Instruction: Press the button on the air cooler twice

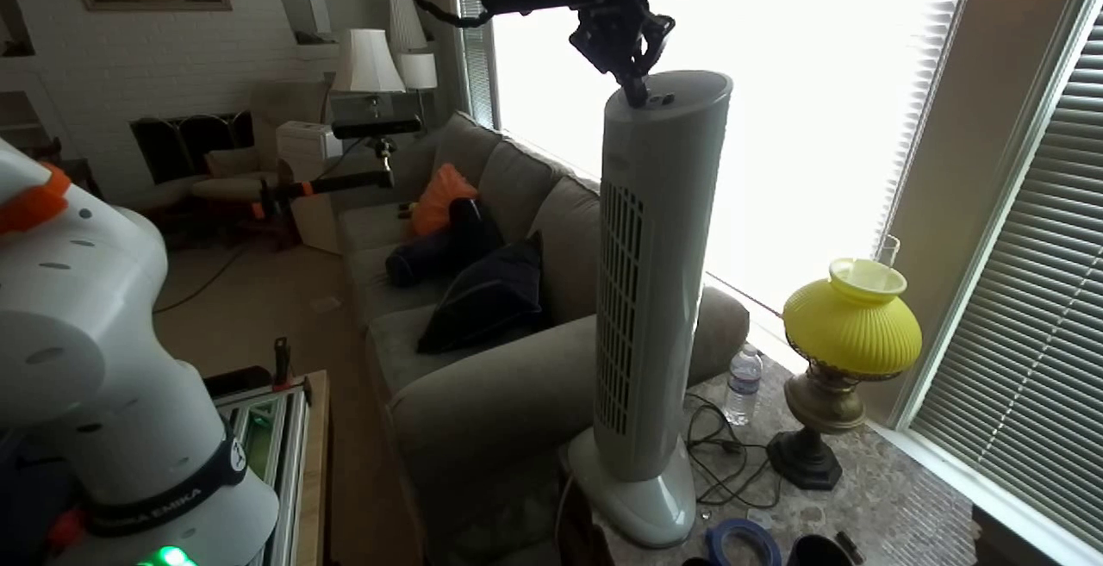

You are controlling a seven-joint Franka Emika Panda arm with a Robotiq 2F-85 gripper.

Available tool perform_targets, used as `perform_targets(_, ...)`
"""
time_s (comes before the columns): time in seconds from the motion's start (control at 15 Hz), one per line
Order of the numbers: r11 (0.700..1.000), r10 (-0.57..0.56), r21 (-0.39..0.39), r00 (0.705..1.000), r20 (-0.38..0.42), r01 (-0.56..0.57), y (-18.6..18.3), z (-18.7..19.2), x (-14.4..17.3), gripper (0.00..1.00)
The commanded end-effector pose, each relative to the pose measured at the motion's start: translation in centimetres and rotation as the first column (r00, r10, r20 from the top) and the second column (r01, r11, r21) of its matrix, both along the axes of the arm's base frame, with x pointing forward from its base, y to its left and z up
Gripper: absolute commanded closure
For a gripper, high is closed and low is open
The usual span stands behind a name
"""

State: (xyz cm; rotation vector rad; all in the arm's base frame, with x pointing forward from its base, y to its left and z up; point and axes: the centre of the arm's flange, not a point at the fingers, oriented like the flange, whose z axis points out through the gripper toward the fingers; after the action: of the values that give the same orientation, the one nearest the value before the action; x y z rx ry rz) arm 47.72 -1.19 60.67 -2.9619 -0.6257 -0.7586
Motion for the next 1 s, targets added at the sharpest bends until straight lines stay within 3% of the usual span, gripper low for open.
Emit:
perform_targets(0.0,1.0,0.018,0.012,0.999,-0.037,-0.017,0.5,-3.2,-0.1,1.0)
perform_targets(0.6,0.999,0.035,0.012,0.998,-0.043,-0.034,0.5,-2.9,-0.8,1.0)
perform_targets(0.93,0.999,0.024,-0.039,0.999,-0.046,-0.026,1.0,0.2,-2.3,1.0)
